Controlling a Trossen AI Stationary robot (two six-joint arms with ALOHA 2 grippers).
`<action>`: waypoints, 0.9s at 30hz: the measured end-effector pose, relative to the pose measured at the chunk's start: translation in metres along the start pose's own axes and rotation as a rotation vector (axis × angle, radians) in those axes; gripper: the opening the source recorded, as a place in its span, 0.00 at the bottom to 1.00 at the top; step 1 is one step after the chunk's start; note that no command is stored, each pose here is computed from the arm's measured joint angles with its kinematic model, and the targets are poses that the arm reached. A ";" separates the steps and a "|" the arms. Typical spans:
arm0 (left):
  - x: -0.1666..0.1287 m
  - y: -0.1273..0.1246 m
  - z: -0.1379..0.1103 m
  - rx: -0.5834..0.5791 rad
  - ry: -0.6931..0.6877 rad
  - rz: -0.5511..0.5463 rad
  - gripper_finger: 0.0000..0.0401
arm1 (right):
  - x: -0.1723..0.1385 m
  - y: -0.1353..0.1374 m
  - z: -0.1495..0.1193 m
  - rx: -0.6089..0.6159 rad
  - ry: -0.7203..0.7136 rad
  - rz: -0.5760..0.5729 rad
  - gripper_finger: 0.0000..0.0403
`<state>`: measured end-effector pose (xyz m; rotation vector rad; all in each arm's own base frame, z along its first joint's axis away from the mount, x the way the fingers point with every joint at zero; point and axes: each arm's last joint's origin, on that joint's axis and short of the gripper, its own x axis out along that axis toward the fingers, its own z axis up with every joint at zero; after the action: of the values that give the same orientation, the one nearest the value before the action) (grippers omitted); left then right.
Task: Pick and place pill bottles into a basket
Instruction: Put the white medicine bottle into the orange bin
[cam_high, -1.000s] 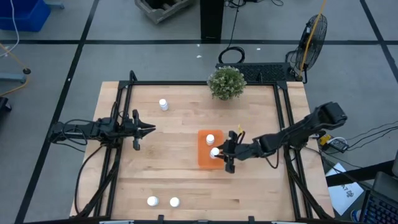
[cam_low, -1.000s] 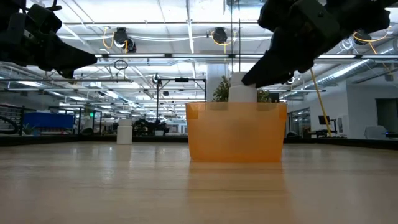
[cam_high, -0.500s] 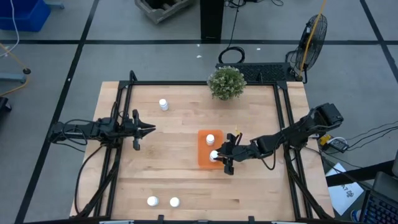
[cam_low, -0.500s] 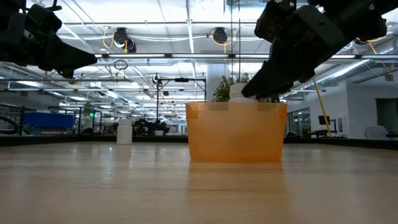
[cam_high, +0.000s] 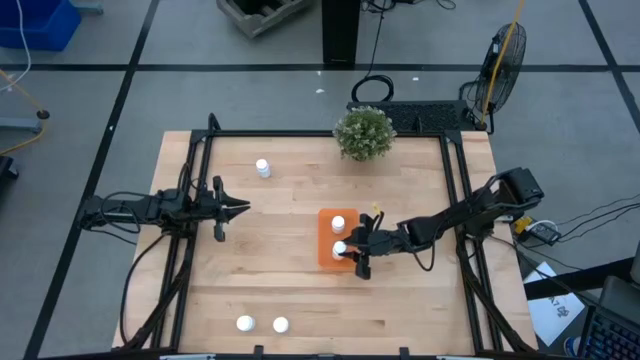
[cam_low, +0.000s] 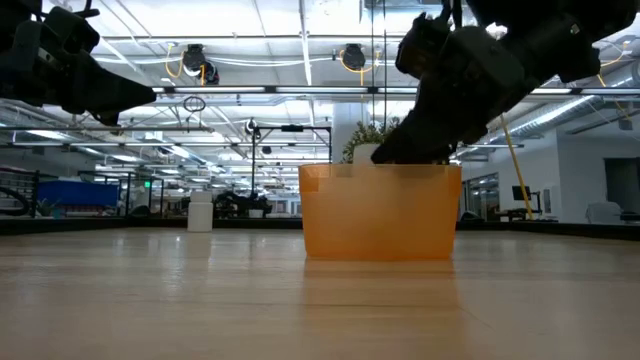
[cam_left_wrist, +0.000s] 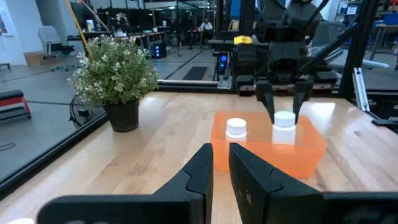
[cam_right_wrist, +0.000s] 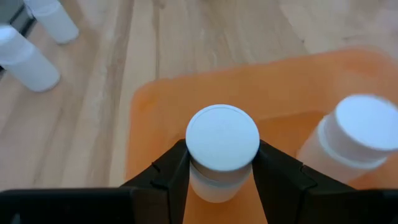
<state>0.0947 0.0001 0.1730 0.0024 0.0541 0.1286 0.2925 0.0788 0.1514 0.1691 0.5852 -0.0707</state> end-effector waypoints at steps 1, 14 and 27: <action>0.000 0.000 0.000 0.000 0.000 0.000 0.14 | 0.002 0.000 -0.002 -0.003 0.004 -0.002 0.35; 0.000 0.000 0.000 0.000 0.000 0.000 0.14 | 0.018 -0.005 -0.006 -0.011 -0.010 0.035 0.35; 0.000 0.000 0.000 0.000 -0.001 0.000 0.14 | 0.017 0.001 -0.008 -0.169 0.005 0.095 0.38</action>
<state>0.0947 0.0001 0.1731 0.0024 0.0534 0.1285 0.3026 0.0811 0.1356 0.0329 0.5844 0.0711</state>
